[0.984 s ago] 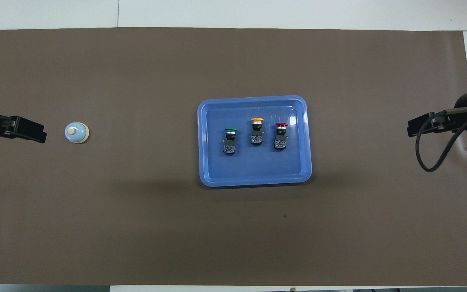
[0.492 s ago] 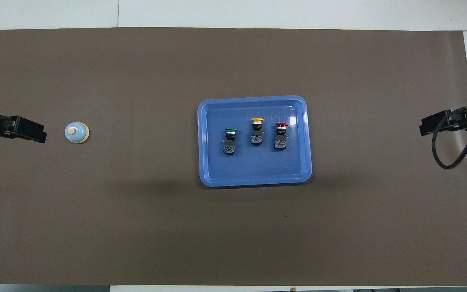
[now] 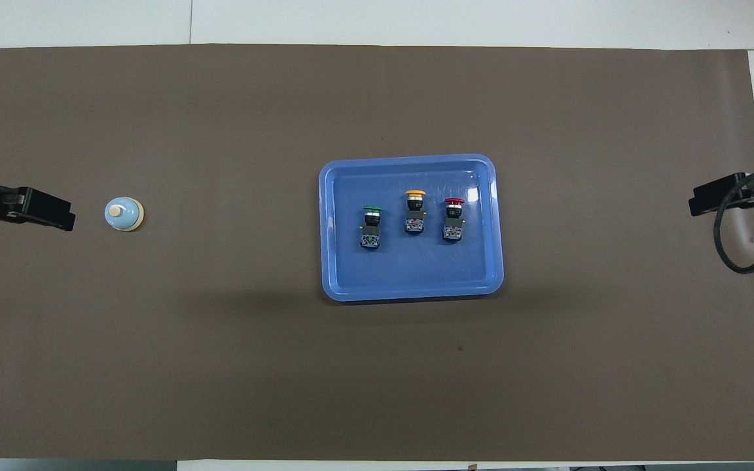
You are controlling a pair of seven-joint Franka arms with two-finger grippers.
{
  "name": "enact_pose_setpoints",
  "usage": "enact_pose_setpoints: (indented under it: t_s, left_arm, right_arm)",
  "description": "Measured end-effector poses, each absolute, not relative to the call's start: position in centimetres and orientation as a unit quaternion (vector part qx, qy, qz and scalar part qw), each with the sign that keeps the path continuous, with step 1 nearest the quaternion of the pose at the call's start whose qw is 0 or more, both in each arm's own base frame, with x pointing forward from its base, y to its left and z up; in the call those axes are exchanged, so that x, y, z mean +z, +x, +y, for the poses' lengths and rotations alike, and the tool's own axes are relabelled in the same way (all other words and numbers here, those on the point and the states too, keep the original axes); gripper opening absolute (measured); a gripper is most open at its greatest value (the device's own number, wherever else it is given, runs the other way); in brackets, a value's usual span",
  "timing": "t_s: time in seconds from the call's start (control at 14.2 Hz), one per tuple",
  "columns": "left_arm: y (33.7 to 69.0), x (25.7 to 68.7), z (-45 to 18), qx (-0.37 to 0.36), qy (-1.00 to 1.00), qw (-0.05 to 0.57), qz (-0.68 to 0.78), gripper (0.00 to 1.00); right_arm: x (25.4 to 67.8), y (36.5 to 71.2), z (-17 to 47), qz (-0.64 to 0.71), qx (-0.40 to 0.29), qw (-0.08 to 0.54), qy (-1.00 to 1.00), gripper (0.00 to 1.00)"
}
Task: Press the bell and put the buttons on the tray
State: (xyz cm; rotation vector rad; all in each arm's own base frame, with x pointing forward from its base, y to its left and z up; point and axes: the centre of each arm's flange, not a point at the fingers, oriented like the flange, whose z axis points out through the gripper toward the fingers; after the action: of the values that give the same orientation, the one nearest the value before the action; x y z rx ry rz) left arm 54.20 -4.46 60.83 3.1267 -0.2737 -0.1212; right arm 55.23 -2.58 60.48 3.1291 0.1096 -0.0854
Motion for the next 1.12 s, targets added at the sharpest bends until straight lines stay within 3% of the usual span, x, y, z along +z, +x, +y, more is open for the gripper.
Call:
enact_pose_setpoints:
  t_s: [1.12]
  left_arm:
    - [54.2, 60.83, -4.46, -0.039, 0.995, 0.0, -0.087, 1.0]
  right_arm:
    - [60.32, 55.14, -2.56, 0.035, -0.033, 0.004, 0.999, 1.0]
